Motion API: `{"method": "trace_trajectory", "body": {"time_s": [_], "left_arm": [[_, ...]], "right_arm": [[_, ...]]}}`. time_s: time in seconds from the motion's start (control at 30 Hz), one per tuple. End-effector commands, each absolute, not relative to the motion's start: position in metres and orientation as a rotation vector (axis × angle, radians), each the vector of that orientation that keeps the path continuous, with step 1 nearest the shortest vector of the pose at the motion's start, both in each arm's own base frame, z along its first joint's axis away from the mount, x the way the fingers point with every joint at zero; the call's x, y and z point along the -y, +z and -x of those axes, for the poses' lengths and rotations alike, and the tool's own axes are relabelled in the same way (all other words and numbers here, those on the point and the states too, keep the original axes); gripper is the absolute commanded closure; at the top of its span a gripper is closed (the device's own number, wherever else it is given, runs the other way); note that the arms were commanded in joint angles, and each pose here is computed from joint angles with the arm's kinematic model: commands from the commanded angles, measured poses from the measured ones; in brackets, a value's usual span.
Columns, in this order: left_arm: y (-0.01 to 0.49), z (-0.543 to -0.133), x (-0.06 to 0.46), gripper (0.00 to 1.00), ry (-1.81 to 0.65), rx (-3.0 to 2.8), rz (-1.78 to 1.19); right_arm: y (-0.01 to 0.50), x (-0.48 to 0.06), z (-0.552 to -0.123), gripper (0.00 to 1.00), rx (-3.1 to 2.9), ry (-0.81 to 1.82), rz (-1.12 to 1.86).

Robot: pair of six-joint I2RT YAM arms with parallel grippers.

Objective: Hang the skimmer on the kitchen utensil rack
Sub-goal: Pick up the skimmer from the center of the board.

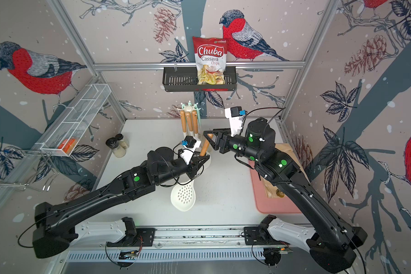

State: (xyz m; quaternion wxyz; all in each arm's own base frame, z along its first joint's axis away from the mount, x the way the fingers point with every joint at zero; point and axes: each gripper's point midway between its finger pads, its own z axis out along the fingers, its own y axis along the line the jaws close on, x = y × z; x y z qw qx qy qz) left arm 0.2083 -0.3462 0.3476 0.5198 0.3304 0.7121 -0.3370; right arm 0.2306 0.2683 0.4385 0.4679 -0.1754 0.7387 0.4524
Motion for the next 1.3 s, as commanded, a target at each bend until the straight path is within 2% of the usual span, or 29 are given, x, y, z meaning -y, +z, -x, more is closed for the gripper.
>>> {"method": "trace_trajectory", "body": {"time_s": [0.0,0.2,0.4,0.43,0.5,0.53,0.57,0.6,0.67,0.77,0.87,0.97,1.27], "left_arm": [[0.355,-0.207,0.347,1.00,-0.824,-1.682,-0.790],[0.355,-0.206,0.348,1.00,-0.830,-1.679,-0.799],[0.356,-0.209,0.347,1.00,-0.813,-1.680,-0.785],[0.358,-0.210,0.346,0.92,-0.807,-1.677,-0.777],[0.365,-0.215,0.344,0.46,-0.779,-1.663,-0.755],[0.368,-0.217,0.343,0.28,-0.763,-1.656,-0.749],[0.373,-0.221,0.342,0.15,-0.739,-1.648,-0.744],[0.376,-0.224,0.342,0.10,-0.714,-1.644,-0.745],[0.379,-0.232,0.345,0.11,-0.660,-1.646,-0.755],[0.381,-0.240,0.351,0.26,-0.609,-1.649,-0.774],[0.380,-0.242,0.355,0.31,-0.595,-1.654,-0.790],[0.380,-0.243,0.355,0.43,-0.586,-1.658,-0.789],[0.375,-0.239,0.350,0.58,-0.589,-1.670,-0.797]], "right_arm": [[0.446,-0.270,-0.234,0.52,-1.783,1.094,0.427],[0.441,-0.283,-0.228,0.64,-1.792,1.146,0.479],[0.442,-0.279,-0.226,0.95,-1.788,1.151,0.462],[0.441,-0.278,-0.226,0.99,-1.792,1.151,0.450],[0.435,-0.277,-0.229,1.00,-1.822,1.148,0.407],[0.431,-0.277,-0.231,1.00,-1.841,1.144,0.384],[0.427,-0.277,-0.232,1.00,-1.861,1.136,0.361],[0.422,-0.277,-0.234,1.00,-1.882,1.130,0.336],[0.416,-0.277,-0.236,1.00,-1.904,1.129,0.300],[0.414,-0.280,-0.233,1.00,-1.907,1.144,0.300],[0.416,-0.280,-0.232,1.00,-1.902,1.145,0.301],[0.416,-0.278,-0.233,1.00,-1.904,1.129,0.298],[0.415,-0.275,-0.235,1.00,-1.909,1.090,0.289]]}}
